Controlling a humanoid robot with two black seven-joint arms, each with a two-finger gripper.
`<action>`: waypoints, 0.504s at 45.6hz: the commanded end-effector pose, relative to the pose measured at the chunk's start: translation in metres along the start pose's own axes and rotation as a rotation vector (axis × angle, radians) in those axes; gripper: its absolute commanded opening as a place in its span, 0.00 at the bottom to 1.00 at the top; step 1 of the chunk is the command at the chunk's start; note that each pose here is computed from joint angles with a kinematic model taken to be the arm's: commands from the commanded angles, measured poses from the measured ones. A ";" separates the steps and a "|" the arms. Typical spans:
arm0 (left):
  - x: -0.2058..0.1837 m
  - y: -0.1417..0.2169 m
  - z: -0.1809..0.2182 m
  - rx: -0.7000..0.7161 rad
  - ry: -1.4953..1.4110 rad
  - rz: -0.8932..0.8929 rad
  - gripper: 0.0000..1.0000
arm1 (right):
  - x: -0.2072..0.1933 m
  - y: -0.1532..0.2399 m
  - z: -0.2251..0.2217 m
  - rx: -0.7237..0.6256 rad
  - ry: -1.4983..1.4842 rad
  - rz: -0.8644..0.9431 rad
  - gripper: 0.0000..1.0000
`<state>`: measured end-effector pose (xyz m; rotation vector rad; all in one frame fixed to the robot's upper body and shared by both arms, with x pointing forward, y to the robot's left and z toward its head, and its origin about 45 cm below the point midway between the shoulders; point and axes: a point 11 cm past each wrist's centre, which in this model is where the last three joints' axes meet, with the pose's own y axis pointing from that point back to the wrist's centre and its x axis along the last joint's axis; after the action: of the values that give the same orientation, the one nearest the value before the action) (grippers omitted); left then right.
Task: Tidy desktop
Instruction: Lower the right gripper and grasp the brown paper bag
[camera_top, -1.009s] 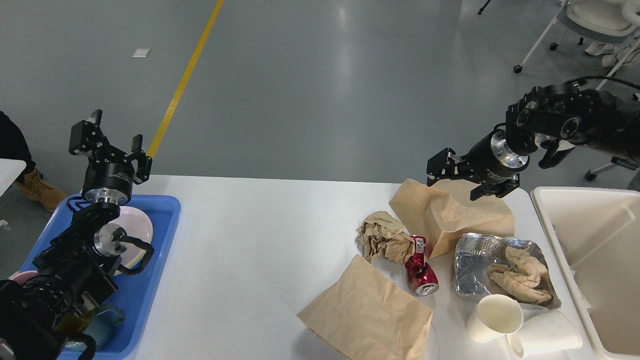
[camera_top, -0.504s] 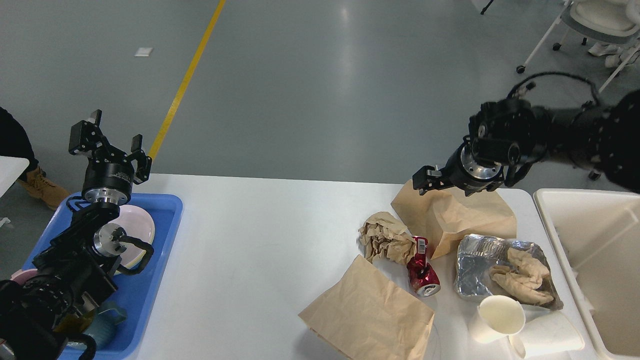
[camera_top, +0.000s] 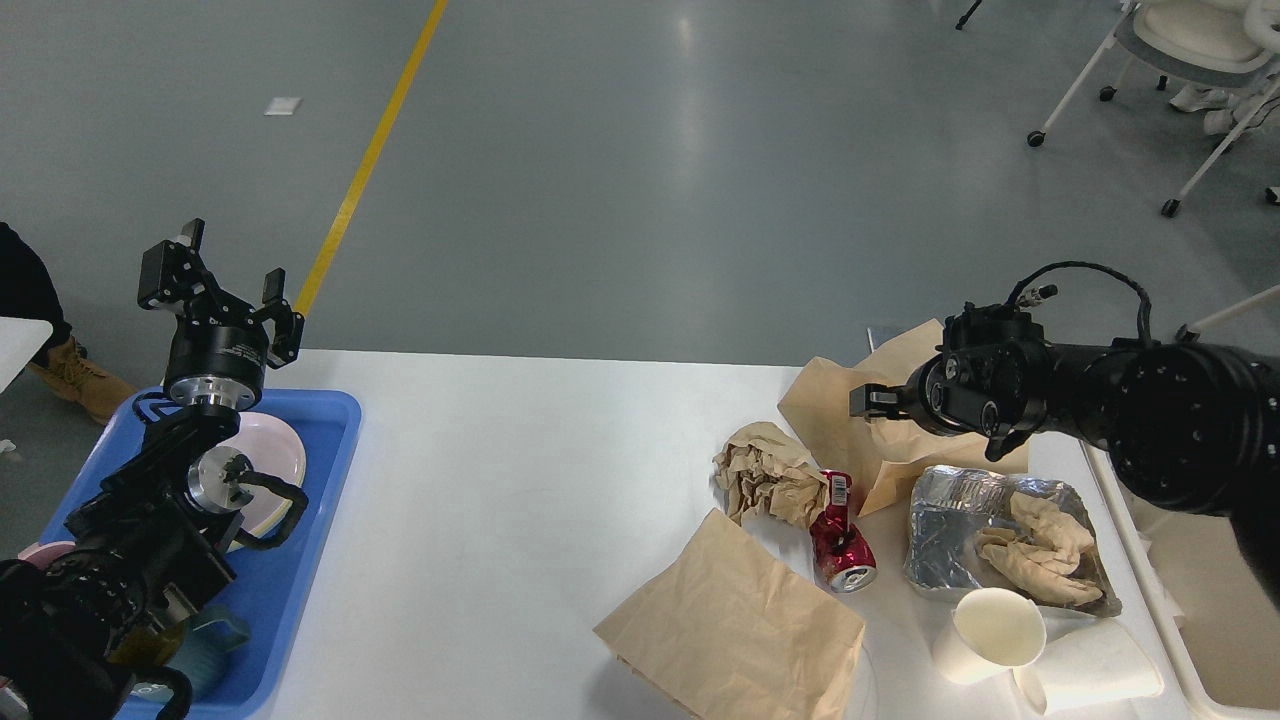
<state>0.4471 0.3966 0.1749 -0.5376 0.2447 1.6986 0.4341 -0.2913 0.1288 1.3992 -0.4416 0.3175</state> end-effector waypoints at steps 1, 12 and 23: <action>0.000 0.000 0.000 0.000 0.000 -0.001 0.96 | -0.007 -0.006 0.003 -0.026 -0.001 -0.004 0.71; 0.000 0.000 0.000 0.001 -0.001 0.000 0.96 | -0.015 -0.009 0.005 -0.031 -0.019 -0.021 0.00; 0.000 0.000 0.000 -0.001 0.001 0.000 0.96 | -0.007 -0.007 -0.001 -0.013 -0.039 0.012 0.00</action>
<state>0.4472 0.3965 0.1751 -0.5378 0.2443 1.6982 0.4258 -0.2949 0.1143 1.3838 -0.4541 0.2772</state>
